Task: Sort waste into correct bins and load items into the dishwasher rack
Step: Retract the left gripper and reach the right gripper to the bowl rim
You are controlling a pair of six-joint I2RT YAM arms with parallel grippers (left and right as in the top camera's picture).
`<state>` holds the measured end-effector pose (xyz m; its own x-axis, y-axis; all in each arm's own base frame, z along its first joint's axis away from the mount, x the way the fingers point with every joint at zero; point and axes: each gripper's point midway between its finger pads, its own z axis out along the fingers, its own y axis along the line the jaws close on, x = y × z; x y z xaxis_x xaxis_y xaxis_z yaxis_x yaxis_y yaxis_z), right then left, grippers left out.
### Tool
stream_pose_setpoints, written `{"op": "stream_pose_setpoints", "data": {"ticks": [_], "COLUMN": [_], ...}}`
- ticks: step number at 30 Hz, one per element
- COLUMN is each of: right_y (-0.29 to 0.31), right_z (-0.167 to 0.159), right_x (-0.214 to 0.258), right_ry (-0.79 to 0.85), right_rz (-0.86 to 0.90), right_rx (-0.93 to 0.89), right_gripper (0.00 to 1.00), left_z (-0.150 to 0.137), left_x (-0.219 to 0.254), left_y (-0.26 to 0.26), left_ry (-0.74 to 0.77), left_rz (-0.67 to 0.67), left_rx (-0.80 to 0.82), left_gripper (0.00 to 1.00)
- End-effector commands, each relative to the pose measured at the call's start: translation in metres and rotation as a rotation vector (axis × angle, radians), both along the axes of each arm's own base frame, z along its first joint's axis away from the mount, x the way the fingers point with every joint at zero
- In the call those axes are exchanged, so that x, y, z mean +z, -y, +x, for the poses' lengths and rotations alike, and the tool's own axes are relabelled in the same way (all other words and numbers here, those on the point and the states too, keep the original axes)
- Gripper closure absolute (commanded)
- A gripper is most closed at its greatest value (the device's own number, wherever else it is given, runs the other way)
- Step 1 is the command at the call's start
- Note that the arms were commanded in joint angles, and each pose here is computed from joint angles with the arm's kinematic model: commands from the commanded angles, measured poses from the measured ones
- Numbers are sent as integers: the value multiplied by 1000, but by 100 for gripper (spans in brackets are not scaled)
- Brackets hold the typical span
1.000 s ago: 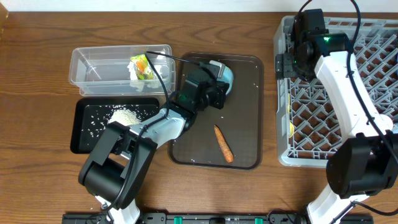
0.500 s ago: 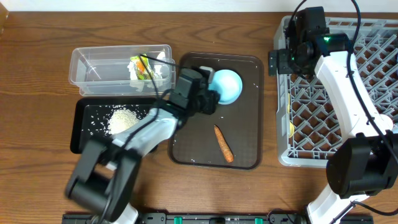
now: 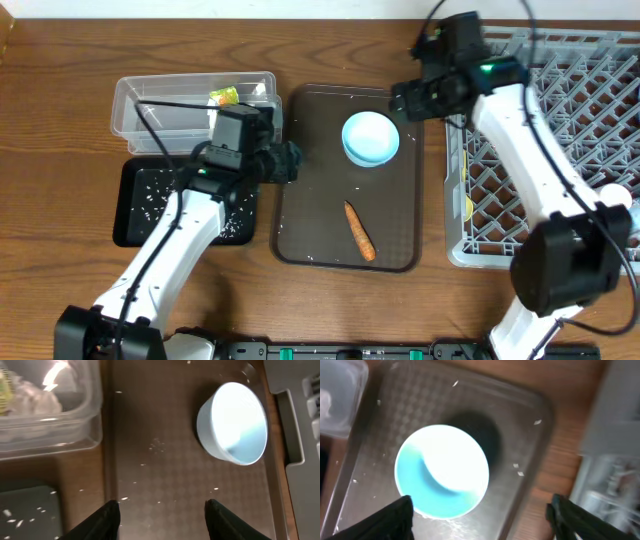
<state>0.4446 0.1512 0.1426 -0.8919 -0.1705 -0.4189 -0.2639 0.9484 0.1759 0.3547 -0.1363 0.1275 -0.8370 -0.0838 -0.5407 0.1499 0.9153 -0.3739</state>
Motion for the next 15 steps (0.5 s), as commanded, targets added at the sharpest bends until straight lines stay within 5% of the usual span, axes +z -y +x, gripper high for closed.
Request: {"op": "stream_pose_setpoints", "data": {"ticks": [1, 7, 15], "right_y": [-13, -12, -13], "right_z": [0, -2, -1], "right_x": [-31, -80, -101], "right_ry": [-66, -174, -209], "right_rz": [-18, -49, -57], "right_rx": [4, -53, -65], "right_gripper": [20, 29, 83], "left_z": [2, -1, -1], "left_x": [4, 2, 2], "left_y": [-7, -8, -7], "left_ry": [4, -12, -12], "left_rz": [8, 12, 12], "left_rx": [19, 19, 19], "left_gripper": [43, 43, 42]}}
